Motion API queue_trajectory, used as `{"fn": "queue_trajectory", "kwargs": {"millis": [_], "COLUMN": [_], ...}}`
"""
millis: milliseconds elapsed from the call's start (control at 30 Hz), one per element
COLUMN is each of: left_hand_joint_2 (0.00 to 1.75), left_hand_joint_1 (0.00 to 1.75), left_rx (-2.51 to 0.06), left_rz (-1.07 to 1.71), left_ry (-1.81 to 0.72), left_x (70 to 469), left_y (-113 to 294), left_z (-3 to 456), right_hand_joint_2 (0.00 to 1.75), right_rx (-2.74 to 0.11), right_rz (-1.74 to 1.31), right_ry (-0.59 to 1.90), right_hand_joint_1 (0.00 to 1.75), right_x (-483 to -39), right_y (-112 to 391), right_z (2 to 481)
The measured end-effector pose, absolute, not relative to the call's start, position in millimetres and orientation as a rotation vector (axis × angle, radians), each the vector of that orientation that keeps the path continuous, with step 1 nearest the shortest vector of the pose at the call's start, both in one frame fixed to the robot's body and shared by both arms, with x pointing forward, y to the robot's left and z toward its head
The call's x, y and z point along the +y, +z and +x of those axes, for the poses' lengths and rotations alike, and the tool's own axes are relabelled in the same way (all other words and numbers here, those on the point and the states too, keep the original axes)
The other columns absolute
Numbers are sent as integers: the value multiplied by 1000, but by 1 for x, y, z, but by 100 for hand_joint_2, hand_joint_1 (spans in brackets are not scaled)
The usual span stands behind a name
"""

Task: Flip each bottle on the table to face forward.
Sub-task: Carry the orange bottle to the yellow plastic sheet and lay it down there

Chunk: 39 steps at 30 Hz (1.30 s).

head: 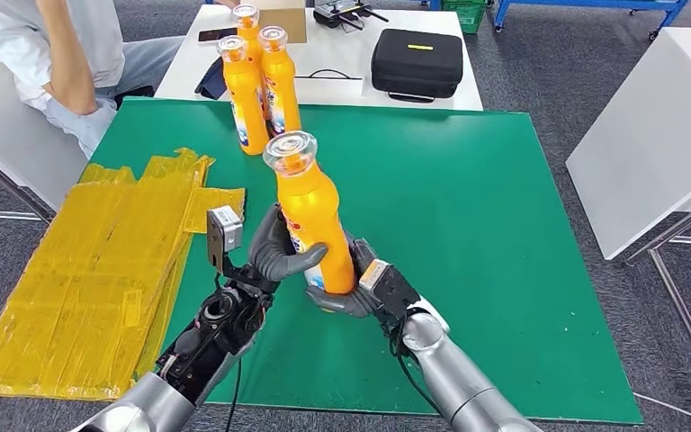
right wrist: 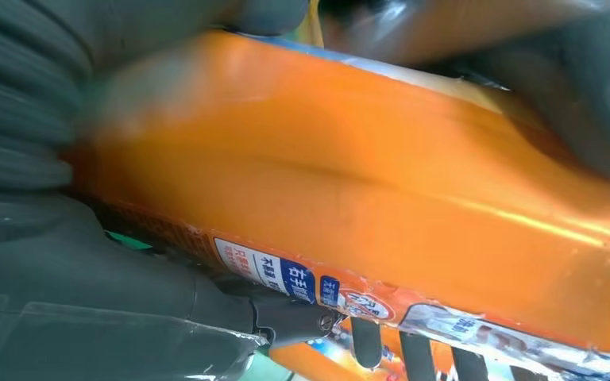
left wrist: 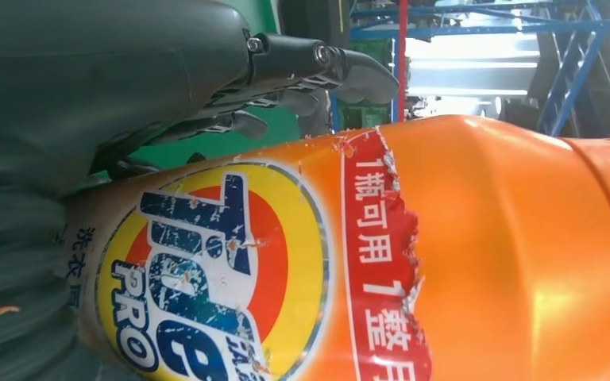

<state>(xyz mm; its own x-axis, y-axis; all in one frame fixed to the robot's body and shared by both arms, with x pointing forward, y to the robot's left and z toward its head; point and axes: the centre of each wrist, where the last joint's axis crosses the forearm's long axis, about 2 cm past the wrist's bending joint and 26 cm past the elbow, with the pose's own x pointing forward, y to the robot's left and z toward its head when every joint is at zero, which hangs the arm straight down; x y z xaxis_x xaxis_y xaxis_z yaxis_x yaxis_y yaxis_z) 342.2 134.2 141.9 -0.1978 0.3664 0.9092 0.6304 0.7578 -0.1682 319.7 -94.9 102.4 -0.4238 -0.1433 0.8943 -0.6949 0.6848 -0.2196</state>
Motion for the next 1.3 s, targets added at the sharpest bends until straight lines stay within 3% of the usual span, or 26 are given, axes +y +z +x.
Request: {"fn": "queue_trajectory", "kwargs": {"millis": [133, 1033, 1067, 1167, 1200, 1300], "left_hand_joint_2": [175, 175, 175, 175, 175, 175], "left_hand_joint_1": [171, 175, 175, 175, 175, 175], "left_rx": [-1807, -1793, -1793, -1798, -1810, -1863], "left_rz": [-756, -701, -701, -691, -672, -597], "left_ry": [-272, -251, -251, -243, -233, -180], "left_x": [136, 140, 140, 141, 141, 147], "left_y": [137, 128, 128, 129, 130, 138], "left_z": [340, 334, 334, 334, 335, 340], "right_hand_joint_2": [175, 175, 175, 175, 175, 175], "right_rx": [-1916, -1874, -1874, -1883, -1900, -1959], "right_rz": [653, 617, 617, 599, 575, 525], "right_ry": [752, 793, 793, 799, 801, 767], "right_hand_joint_1": [175, 171, 161, 32, 0, 0], "right_x": [-96, -97, -97, -96, -96, -96], "right_y": [100, 90, 90, 89, 90, 93], "right_z": [323, 322, 322, 321, 319, 311]}}
